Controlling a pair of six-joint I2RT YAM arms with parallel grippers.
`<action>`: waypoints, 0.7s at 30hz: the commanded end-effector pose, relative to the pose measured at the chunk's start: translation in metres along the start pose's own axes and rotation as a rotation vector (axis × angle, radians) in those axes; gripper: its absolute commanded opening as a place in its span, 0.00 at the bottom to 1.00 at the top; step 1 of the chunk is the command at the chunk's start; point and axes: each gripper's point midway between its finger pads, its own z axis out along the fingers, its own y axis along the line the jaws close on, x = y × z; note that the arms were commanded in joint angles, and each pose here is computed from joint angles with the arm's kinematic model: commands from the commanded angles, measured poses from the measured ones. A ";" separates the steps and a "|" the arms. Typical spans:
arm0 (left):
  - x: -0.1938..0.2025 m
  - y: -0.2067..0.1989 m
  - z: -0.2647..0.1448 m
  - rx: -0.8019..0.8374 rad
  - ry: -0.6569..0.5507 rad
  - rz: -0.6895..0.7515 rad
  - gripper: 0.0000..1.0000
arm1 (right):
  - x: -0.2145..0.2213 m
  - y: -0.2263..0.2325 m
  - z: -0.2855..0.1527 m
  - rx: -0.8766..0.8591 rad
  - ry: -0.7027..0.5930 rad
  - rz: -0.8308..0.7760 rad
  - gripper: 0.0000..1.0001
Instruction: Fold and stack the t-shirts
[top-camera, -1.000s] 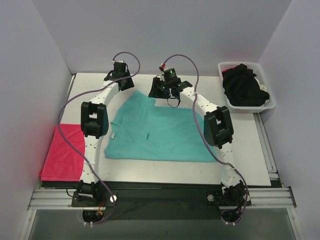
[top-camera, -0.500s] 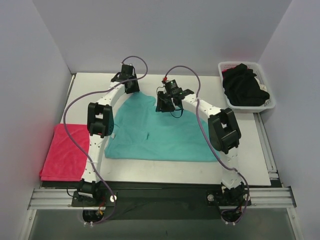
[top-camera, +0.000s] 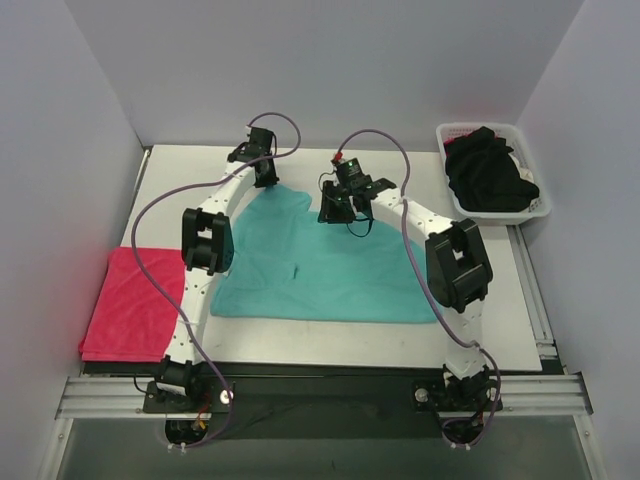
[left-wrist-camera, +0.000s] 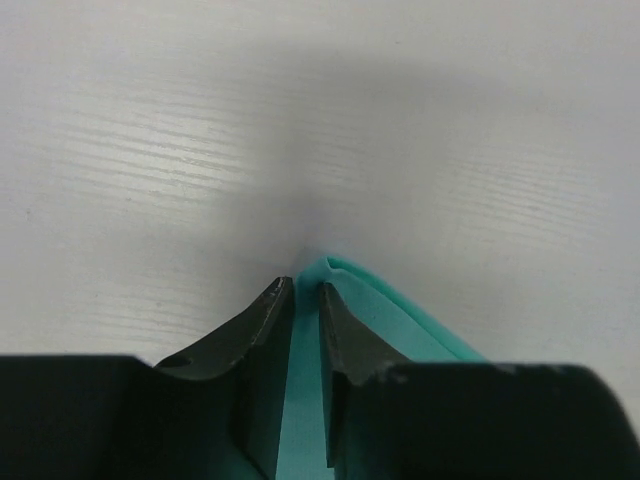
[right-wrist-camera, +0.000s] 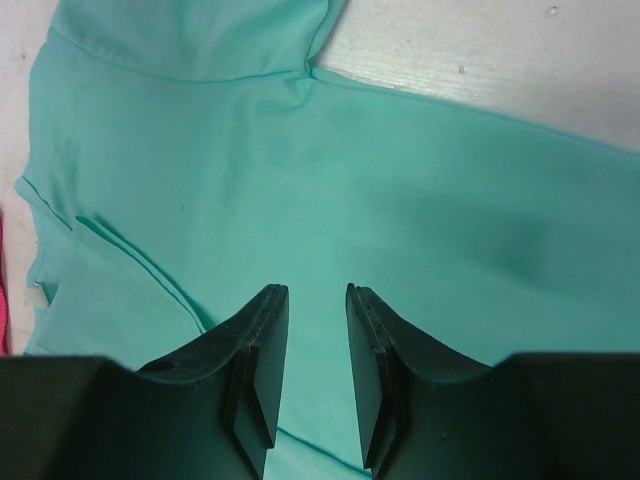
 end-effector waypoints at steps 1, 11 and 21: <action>0.014 0.010 0.005 -0.043 0.047 0.037 0.27 | -0.022 -0.003 -0.028 0.014 -0.066 0.031 0.31; 0.011 0.014 0.005 -0.046 0.042 0.047 0.00 | -0.023 -0.036 -0.039 0.126 -0.087 0.063 0.28; -0.021 0.012 -0.019 -0.004 -0.038 0.040 0.00 | -0.037 -0.164 -0.074 0.626 -0.076 0.045 0.28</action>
